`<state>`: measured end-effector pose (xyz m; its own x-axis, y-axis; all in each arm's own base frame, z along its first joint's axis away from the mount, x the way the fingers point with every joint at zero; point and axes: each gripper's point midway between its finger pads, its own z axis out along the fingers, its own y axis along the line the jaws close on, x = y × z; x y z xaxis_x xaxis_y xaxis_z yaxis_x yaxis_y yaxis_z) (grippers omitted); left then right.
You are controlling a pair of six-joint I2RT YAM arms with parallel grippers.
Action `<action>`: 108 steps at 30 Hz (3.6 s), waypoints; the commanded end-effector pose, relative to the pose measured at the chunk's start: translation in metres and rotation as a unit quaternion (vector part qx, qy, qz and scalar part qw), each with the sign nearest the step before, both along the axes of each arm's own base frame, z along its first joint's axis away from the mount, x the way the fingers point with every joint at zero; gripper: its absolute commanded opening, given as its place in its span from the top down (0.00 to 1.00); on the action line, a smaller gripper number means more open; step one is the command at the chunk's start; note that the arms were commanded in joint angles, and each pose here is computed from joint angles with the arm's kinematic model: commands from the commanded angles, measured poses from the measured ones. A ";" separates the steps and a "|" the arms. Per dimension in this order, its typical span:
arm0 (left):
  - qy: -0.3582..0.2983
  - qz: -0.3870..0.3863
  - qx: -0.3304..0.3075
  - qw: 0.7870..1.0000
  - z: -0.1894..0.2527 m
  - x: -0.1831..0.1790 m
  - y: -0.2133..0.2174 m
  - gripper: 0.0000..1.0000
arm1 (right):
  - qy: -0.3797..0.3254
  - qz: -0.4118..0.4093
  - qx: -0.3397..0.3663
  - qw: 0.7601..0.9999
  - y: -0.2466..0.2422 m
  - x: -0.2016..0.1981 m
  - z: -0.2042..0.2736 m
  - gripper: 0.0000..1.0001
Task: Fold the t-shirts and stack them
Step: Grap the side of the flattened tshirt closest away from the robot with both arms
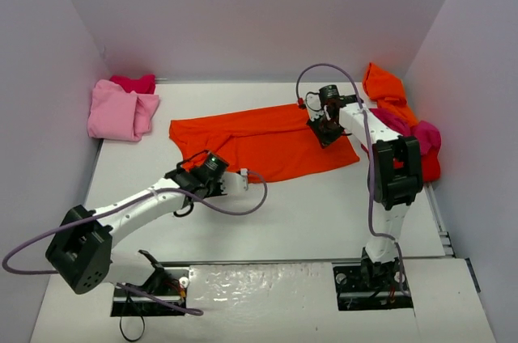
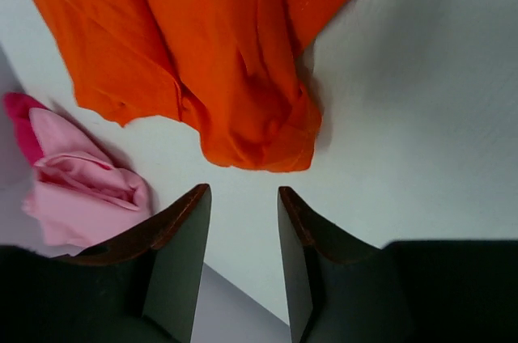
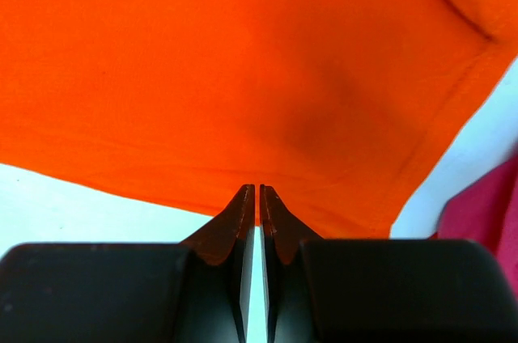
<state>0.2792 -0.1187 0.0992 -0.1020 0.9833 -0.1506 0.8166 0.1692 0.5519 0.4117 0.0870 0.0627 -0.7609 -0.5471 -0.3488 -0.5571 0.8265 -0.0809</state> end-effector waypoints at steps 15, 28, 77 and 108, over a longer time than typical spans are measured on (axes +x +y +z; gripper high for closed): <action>-0.143 -0.104 0.149 0.973 -0.022 0.016 -0.025 0.62 | 0.021 0.001 0.010 1.000 0.005 -0.007 -0.005 0.92; -0.094 -0.093 0.160 0.978 -0.043 0.037 -0.027 0.60 | 0.029 0.003 0.007 1.000 0.005 -0.009 -0.011 0.90; -0.045 -0.080 0.007 0.996 0.016 0.018 -0.054 0.53 | 0.045 0.012 -0.037 0.998 0.007 -0.015 -0.031 0.86; 0.006 -0.113 0.016 0.993 -0.041 0.021 -0.089 0.53 | 0.069 0.014 -0.045 0.996 0.003 -0.021 -0.048 0.86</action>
<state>0.2860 -0.1858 0.0399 0.1166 0.9920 -0.0491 0.8661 -0.0774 0.4938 0.3929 0.0937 0.0101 -0.7839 -0.5870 -0.2024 -0.5876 0.8067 -0.0637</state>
